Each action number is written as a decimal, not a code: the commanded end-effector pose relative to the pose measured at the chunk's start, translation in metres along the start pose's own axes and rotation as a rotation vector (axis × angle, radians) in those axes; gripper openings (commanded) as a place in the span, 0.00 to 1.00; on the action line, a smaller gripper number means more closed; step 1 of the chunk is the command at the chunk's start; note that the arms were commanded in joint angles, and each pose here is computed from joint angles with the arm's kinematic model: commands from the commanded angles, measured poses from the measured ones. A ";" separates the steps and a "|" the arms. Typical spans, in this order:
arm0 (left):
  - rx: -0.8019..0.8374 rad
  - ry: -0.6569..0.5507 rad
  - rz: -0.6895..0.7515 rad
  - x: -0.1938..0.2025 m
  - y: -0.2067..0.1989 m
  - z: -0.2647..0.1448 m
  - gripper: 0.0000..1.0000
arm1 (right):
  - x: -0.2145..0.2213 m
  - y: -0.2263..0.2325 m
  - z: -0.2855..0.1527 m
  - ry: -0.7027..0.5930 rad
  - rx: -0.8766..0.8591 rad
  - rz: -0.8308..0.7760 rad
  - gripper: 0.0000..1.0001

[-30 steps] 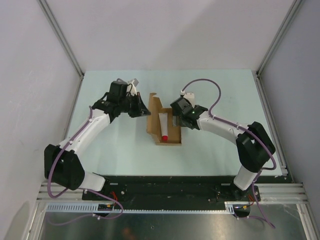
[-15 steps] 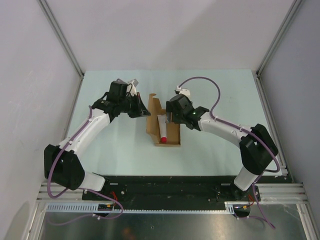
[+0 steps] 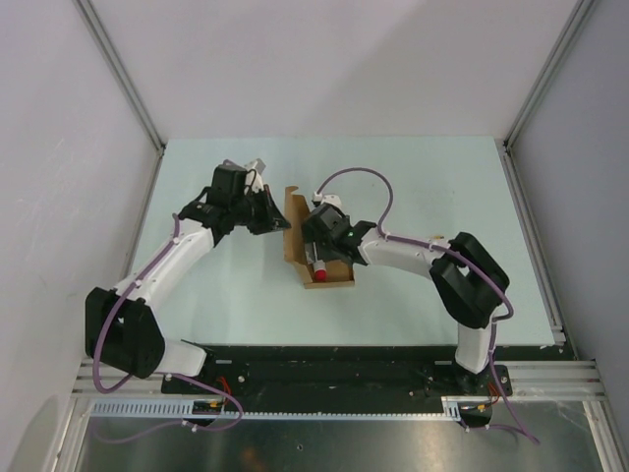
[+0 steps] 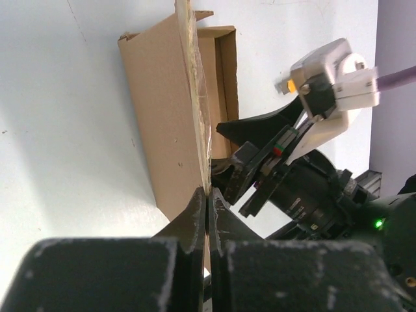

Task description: Unpack the express box

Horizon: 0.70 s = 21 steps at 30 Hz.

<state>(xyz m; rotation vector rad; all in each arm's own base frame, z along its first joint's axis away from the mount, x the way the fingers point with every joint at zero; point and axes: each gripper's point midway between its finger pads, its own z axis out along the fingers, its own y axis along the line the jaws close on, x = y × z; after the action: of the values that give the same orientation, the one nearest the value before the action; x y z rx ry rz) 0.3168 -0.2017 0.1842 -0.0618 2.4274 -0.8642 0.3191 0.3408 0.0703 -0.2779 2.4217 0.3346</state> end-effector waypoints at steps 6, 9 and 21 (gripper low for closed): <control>-0.028 0.006 -0.005 0.009 0.010 -0.007 0.00 | -0.009 0.015 0.016 -0.044 0.046 -0.097 0.68; -0.031 0.006 -0.005 0.009 0.012 -0.008 0.00 | -0.003 0.013 0.019 -0.031 0.062 -0.103 0.65; -0.057 0.001 0.011 0.002 0.030 -0.006 0.00 | 0.016 0.002 0.033 0.012 0.115 -0.132 0.51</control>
<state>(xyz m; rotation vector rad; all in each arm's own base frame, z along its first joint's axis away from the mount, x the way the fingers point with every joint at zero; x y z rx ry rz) 0.3221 -0.1812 0.1782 -0.1077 2.4204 -0.8243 0.3173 0.3485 0.0334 -0.3967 2.4317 0.1673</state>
